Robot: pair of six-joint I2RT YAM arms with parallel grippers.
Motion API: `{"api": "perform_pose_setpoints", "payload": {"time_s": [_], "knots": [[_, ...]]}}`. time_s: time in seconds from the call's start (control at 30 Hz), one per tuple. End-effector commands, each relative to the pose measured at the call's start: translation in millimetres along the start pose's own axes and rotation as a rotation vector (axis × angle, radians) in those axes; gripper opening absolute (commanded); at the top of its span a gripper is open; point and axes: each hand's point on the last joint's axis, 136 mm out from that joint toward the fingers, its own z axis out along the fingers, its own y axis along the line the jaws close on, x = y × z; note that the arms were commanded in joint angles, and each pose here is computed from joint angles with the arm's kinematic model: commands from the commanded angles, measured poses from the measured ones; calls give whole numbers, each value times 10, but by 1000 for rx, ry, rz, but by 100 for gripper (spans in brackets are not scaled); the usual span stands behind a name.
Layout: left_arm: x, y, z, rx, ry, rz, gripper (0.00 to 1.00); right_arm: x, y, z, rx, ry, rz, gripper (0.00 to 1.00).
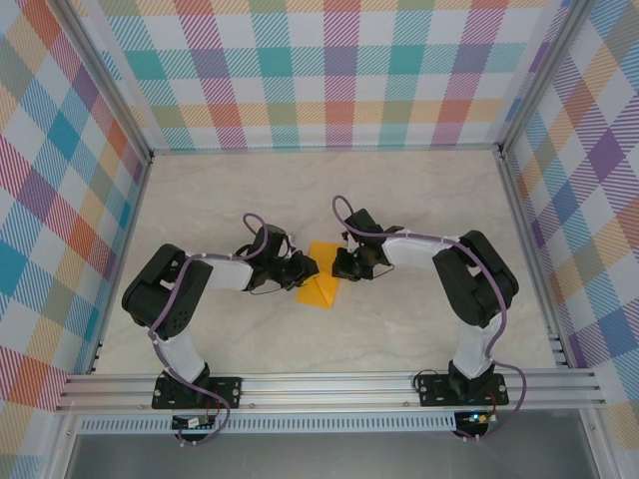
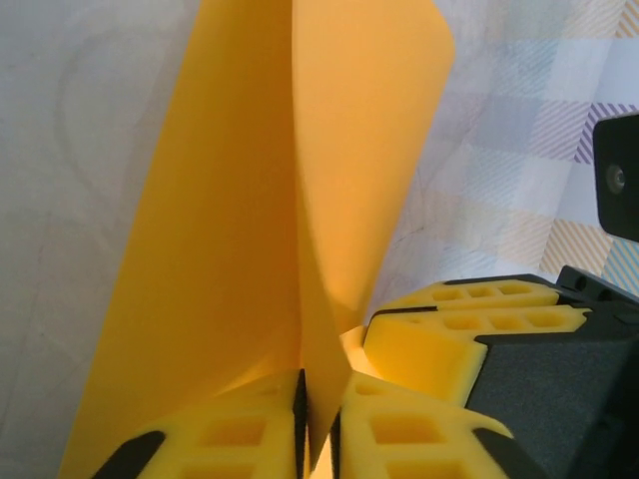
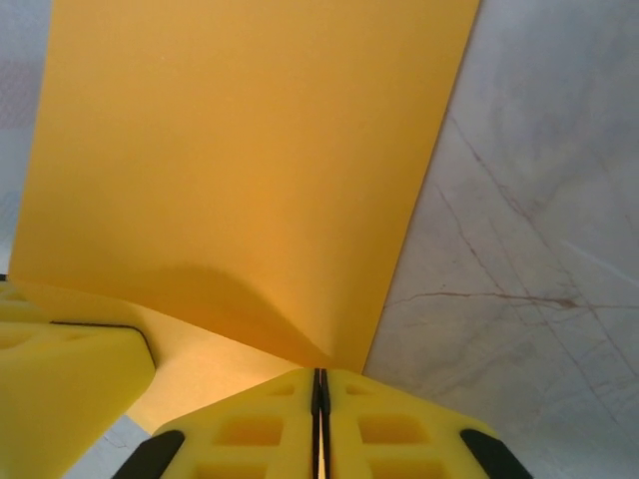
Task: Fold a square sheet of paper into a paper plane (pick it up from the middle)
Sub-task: Turn over the paper at the center of the table.
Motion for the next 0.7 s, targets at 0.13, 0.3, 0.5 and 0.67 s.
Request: {"api": "perform_pose_setpoints", "payload": {"time_s": [0.13, 0.3, 0.5, 0.67], "knots": [[23, -142, -49, -8, -1, 70, 6, -105, 39, -322, -8, -89, 8, 35], [-15, -295, -257, -50, -35, 136, 1, -268, -146, -768, 104, -253, 43, 60], [-129, -395, -740, -262, -101, 290, 0, -374, -402, -1311, 254, -464, 56, 82], [-342, -508, -1314, -504, -203, 448, 1, -418, -506, -1614, 307, -577, 64, 94]]}}
